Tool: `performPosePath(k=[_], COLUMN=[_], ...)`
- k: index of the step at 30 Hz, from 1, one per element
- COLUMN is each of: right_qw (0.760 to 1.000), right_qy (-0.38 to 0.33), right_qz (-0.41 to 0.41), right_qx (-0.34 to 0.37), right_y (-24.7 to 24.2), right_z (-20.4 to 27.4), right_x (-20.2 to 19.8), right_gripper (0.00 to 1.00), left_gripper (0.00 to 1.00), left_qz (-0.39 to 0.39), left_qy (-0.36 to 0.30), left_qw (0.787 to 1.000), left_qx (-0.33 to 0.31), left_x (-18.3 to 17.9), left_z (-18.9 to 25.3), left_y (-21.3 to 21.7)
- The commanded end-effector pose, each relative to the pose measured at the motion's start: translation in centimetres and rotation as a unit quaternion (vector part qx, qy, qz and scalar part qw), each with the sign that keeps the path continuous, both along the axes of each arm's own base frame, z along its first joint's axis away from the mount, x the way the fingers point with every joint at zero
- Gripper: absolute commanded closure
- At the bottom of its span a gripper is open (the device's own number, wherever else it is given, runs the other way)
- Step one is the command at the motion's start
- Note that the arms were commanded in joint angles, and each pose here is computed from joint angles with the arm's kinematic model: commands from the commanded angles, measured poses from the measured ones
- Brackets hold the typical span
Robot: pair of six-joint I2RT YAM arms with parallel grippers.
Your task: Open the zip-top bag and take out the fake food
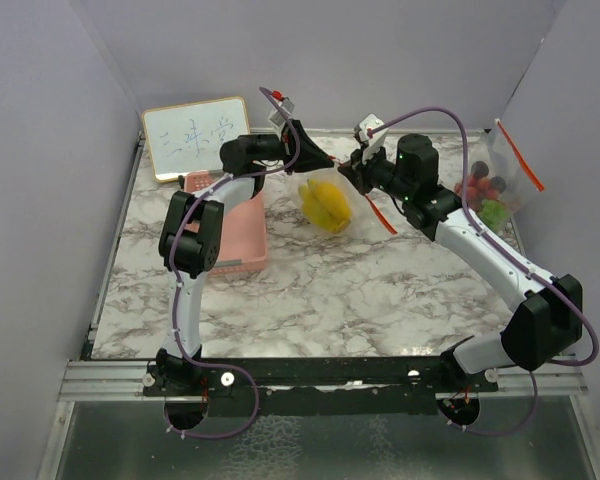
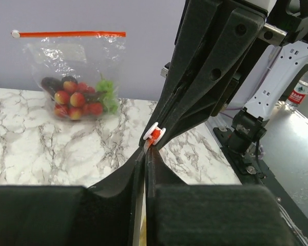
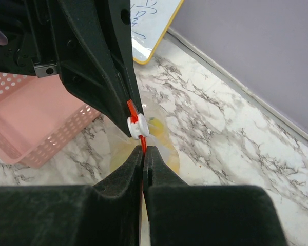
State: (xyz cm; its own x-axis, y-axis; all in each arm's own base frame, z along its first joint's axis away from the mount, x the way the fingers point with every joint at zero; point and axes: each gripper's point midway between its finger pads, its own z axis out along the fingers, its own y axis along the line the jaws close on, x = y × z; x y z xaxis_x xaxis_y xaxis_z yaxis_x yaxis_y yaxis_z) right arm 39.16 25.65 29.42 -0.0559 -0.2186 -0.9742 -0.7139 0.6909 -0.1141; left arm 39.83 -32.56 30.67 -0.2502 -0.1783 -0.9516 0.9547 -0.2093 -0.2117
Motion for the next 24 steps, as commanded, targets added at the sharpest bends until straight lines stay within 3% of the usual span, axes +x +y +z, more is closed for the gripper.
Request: performPosePath(k=[1, 6, 16, 24], right_qw=[1.000, 1.000, 0.999, 0.999], right_qy=[-0.009, -0.019, -0.033, -0.030], right_qz=[0.008, 0.001, 0.027, 0.038], right_qx=[0.015, 0.021, 0.014, 0.002], right_y=[0.0, -0.1, 0.9, 1.4], right_z=[1.7, 2.4, 3.3, 3.1], right_x=[-0.5, -0.3, 0.1, 0.7], right_gripper=[0.98, 0.96, 0.63, 0.60], left_gripper=[0.99, 1.00, 1.00, 1.00], left_qz=[-0.005, 0.012, 0.020, 0.020], left_qy=[-0.060, -0.054, -0.035, -0.026], left_qw=[0.998, 0.998, 0.999, 0.999], left_qx=[-0.016, -0.008, -0.009, -0.008], left_x=[-1.2, -0.8, -0.7, -0.9], left_z=[1.4, 0.9, 0.4, 0.3], left_y=[0.1, 0.1, -0.1, -0.3])
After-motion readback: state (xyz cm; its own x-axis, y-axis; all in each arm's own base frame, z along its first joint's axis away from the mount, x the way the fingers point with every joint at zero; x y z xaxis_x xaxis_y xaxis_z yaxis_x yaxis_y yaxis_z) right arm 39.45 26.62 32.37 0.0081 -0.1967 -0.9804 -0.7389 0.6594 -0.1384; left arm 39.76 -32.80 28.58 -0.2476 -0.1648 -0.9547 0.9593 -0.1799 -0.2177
